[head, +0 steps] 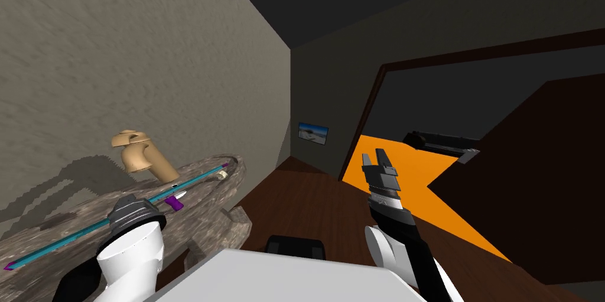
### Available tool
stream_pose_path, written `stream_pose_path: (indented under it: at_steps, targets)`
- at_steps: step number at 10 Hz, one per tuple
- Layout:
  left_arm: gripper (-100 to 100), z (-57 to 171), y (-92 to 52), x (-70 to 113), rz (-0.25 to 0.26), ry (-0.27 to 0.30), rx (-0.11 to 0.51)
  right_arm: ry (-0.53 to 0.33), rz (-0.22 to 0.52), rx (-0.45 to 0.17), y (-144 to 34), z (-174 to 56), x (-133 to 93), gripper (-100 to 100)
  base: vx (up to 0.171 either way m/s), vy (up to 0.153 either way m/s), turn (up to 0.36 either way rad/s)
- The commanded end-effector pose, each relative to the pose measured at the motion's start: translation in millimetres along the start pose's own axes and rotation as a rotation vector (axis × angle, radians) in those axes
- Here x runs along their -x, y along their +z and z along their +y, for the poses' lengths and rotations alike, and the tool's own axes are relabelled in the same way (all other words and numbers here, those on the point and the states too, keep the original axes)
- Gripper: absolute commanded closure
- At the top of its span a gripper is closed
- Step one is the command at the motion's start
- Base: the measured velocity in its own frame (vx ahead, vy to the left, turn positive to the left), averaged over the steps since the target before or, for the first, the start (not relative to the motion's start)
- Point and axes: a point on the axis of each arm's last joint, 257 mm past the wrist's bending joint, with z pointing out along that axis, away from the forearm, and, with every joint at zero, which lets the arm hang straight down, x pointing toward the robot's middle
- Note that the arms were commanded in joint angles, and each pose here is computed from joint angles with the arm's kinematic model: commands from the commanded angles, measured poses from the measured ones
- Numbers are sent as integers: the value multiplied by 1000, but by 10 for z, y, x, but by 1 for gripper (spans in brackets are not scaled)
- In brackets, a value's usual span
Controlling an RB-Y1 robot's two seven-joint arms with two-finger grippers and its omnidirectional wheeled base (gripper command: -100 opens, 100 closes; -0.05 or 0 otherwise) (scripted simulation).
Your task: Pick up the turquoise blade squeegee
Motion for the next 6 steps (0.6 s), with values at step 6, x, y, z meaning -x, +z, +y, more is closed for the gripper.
stream_pose_path:
  at_steps: [6]
  targets:
    - [-100, 109, -17, -263, 45, -86, 13, 0, 0, 0, 0, 0, 0, 0, -6, 1, -5]
